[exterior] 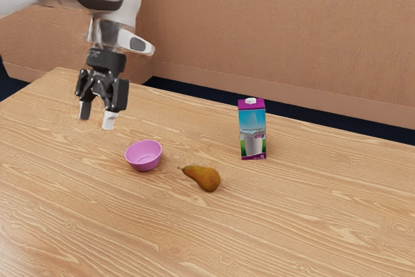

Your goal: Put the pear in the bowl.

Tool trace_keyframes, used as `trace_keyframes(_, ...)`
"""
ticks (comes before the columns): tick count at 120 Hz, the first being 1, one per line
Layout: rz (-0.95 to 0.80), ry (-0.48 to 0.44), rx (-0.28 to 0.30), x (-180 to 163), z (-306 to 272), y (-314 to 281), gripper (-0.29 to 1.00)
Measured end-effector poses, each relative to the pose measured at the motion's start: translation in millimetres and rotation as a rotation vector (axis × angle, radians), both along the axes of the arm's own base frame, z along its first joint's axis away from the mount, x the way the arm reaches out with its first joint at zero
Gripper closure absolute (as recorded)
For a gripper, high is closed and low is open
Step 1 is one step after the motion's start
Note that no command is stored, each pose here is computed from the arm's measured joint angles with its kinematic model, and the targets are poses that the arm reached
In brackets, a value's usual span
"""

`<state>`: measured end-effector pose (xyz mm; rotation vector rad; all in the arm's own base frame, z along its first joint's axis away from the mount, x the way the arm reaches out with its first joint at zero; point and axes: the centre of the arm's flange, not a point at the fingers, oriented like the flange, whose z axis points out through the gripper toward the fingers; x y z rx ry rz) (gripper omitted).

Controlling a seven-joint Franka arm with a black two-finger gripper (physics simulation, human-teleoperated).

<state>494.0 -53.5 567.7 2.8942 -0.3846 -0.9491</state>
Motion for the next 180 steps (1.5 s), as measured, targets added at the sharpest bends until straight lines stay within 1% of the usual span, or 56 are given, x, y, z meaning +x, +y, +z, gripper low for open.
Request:
trace_keyframes(8, 0.004, -0.165, 0.048, 13.8, 14.8, -4.0, 0.00)
trace_keyframes(12, 0.003, -0.227, 0.069, 22.4, 18.2, -6.0, 0.00)
trace_keyframes(16, 0.007, -0.270, 0.085, 34.1, 13.8, -7.9, 0.00)
trace_keyframes(24, 0.021, -0.316, 0.109, 60.3, -10.4, -6.2, 0.00)
trace_keyframes(30, 0.019, -0.319, 0.117, 78.0, -38.6, -3.9, 0.00)
trace_keyframes(39, -0.002, -0.322, 0.111, 89.2, -90.4, -2.5, 0.00)
trace_keyframes(53, -0.069, -0.344, 0.075, 92.8, -163.0, -1.6, 0.00)
trace_keyframes(61, -0.116, -0.376, 0.048, 99.6, -194.1, -3.2, 0.00)
trace_keyframes(76, -0.212, -0.485, -0.023, 115.7, -210.1, -14.1, 0.00)
trace_keyframes(95, -0.305, -0.530, -0.131, 107.6, -235.5, -39.1, 0.00)
trace_keyframes(110, -0.349, -0.561, -0.185, 104.1, -252.4, -42.7, 0.00)
trace_keyframes(132, -0.414, -0.622, -0.234, 109.7, -257.7, -44.6, 0.00)
trace_keyframes(180, -0.510, -0.652, -0.293, 118.4, -289.3, -38.5, 0.00)
